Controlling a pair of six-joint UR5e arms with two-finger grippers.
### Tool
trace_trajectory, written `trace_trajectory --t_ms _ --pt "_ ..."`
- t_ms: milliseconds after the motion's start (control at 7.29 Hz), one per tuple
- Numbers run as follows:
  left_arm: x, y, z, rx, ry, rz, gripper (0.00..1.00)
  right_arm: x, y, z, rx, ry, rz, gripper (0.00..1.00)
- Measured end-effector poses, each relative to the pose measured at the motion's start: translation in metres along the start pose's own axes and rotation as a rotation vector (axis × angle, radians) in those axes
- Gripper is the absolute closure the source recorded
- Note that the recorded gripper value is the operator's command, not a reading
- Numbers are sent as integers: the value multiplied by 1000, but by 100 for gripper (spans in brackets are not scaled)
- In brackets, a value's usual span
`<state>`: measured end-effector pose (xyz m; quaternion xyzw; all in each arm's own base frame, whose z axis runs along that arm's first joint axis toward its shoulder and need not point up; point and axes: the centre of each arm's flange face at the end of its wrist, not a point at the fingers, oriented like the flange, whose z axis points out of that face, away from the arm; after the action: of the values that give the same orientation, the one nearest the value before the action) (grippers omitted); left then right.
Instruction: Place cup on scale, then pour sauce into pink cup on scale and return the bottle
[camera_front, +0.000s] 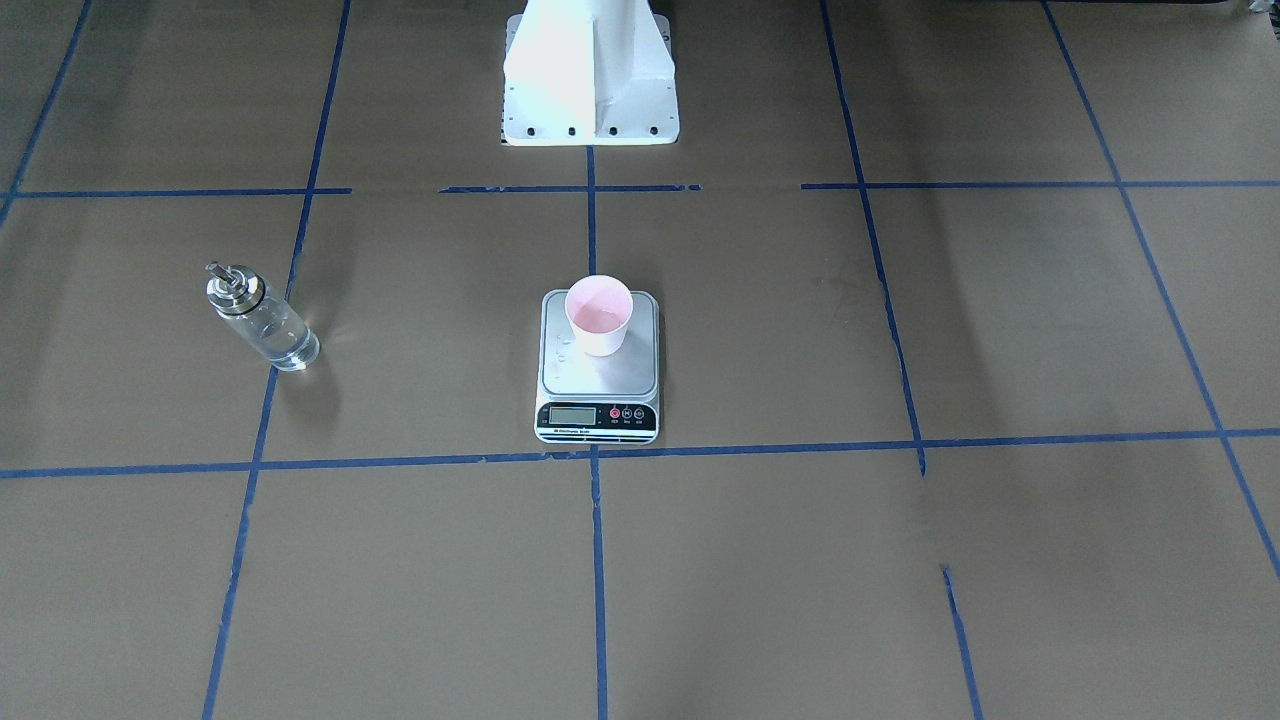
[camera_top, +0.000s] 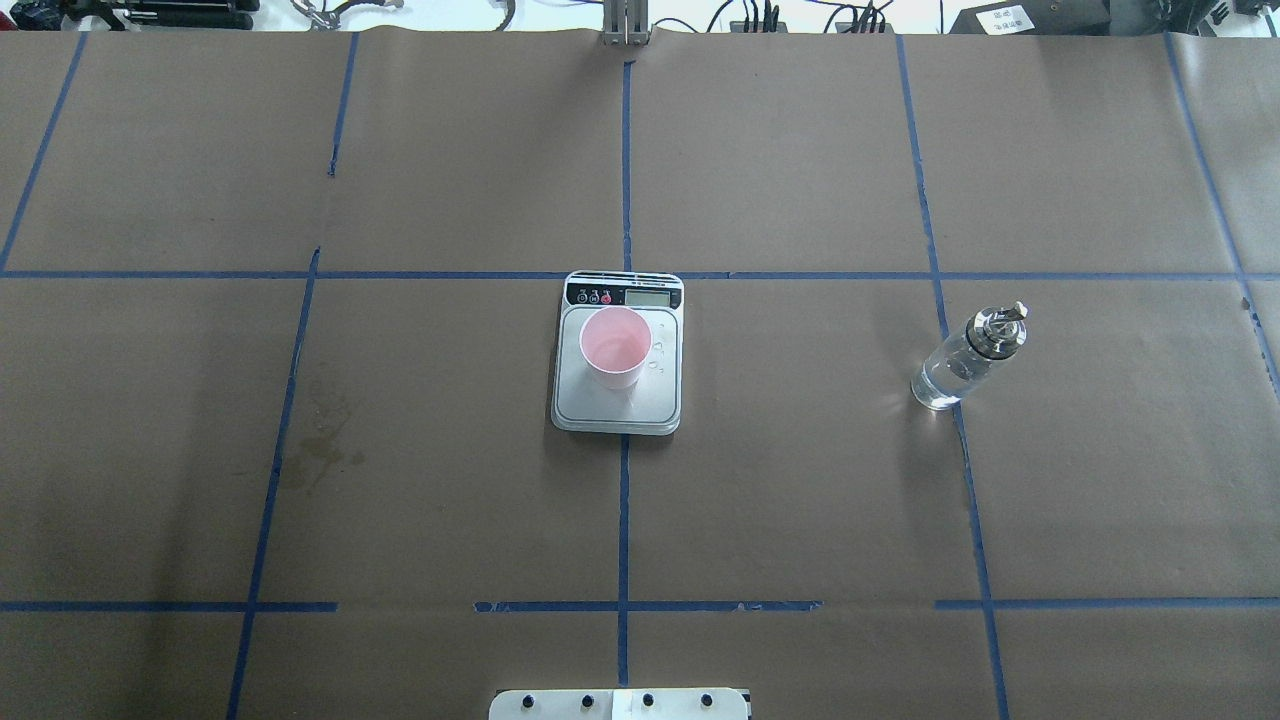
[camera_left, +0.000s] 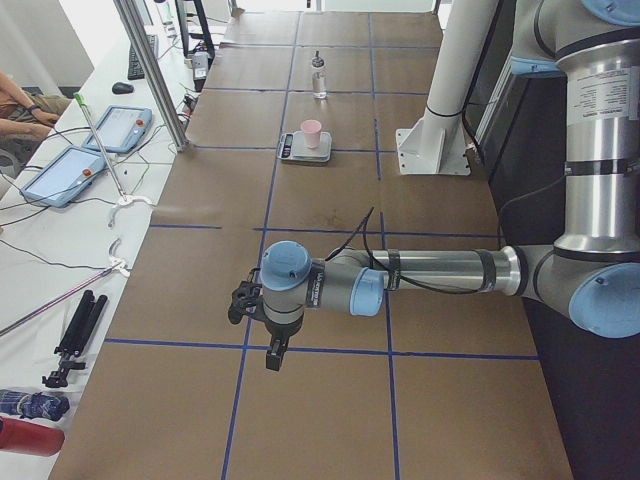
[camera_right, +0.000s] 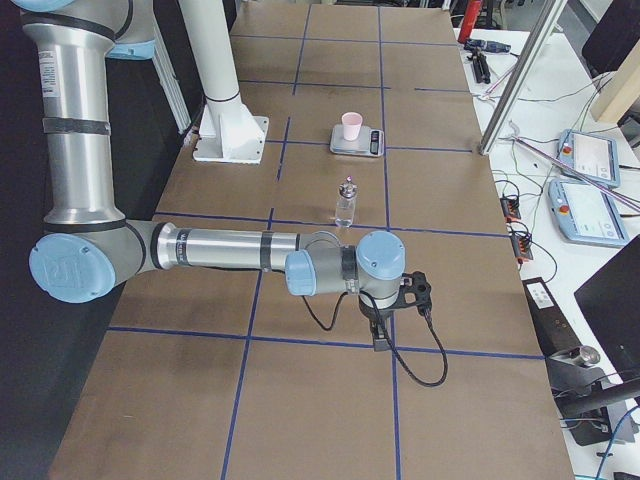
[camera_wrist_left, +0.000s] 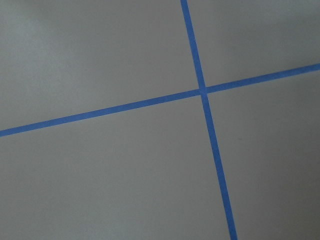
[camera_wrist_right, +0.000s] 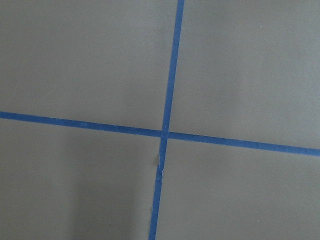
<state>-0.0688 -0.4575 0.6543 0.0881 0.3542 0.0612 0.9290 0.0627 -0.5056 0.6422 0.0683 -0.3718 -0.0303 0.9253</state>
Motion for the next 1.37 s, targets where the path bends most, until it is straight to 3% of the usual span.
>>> trace_trajectory --t_ms 549,1372 --pt "2 2 0 7 22 -10 0 -2 0 -1 1 -10 0 0" --pt "4 -2 -2 19 24 -166 0 -2 0 0 -4 -14 4 0"
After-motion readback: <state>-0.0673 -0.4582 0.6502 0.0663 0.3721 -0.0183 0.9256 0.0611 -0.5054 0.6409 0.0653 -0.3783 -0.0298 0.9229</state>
